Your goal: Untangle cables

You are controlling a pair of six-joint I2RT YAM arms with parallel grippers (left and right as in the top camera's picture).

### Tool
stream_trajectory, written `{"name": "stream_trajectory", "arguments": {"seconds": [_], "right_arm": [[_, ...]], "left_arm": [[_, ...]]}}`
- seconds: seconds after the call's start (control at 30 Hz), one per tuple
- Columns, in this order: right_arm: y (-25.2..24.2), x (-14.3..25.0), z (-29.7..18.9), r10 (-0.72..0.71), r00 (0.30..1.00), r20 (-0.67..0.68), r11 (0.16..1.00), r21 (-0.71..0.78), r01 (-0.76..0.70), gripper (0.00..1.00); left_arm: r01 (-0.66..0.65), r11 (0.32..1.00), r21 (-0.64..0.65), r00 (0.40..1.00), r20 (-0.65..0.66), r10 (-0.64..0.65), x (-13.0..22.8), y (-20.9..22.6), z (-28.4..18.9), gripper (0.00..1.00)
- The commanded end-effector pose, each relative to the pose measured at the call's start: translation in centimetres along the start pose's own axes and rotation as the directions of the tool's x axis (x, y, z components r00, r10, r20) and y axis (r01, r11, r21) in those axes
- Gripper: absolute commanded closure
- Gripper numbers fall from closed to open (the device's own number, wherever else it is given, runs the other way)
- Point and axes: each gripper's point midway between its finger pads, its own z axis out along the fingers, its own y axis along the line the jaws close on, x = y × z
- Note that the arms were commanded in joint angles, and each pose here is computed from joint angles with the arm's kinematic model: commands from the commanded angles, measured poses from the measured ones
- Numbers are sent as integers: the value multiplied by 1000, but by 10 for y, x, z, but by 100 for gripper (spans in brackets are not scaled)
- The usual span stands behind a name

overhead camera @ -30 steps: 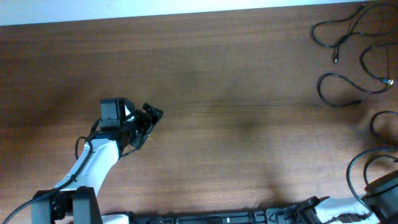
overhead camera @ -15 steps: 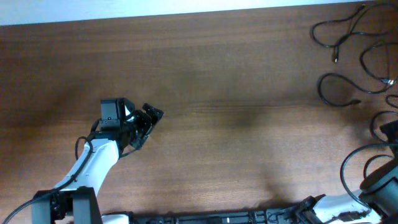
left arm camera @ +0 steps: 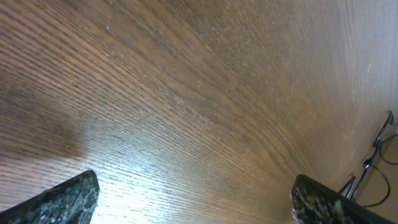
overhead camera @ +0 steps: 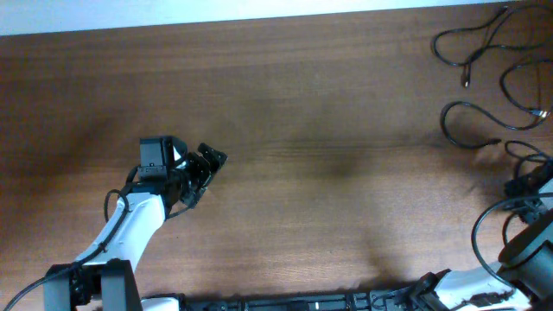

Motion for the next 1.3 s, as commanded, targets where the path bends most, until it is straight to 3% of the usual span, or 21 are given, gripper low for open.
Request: {"name": "stream_trajectory", "arguments": {"seconds": [0.0, 0.03, 0.3, 0.63, 0.7, 0.77, 0.8, 0.87, 1.1, 1.27], "right_arm": [[15, 50, 21, -21, 986, -163, 993, -115, 3, 91], [22, 48, 20, -21, 988, -156, 988, -155, -4, 95], [76, 18, 7, -24, 998, -61, 901, -434, -5, 95], [90, -15, -1, 1, 997, 78, 870, -491, 38, 95], [95, -18, -4, -12, 996, 92, 856, -514, 58, 78], [110, -19, -18, -67, 991, 113, 800, -588, 121, 48], [115, -21, -25, -70, 990, 120, 777, -615, 130, 28], [128, -32, -50, -74, 985, 156, 713, -682, 161, 1], [158, -40, -171, -92, 921, 379, 551, -751, 364, 2], [189, 13, -263, -187, 813, 551, 367, -728, 579, 1]], "left_arm": [[-19, 1000, -7, 1000, 16, 19, -3, 1, -2, 1], [-19, 1000, -7, 1000, 16, 19, -3, 1, -2, 1], [-18, 1000, -7, 1000, 16, 18, -3, 1, -2, 1], [-19, 1000, -6, 1000, 16, 19, -3, 1, -2, 1], [-18, 1000, -6, 1000, 16, 18, -3, 1, -2, 1], [-18, 1000, -6, 1000, 16, 18, -3, 1, -2, 1], [-18, 1000, -6, 1000, 16, 18, -3, 1, -2, 1], [-18, 1000, -6, 1000, 16, 18, -3, 1, -2, 1], [-22, 1000, -2, 1000, 21, 22, -4, 0, -2, 1], [-19, 1000, -5, 1000, 18, 19, -3, 1, -2, 1]]}}
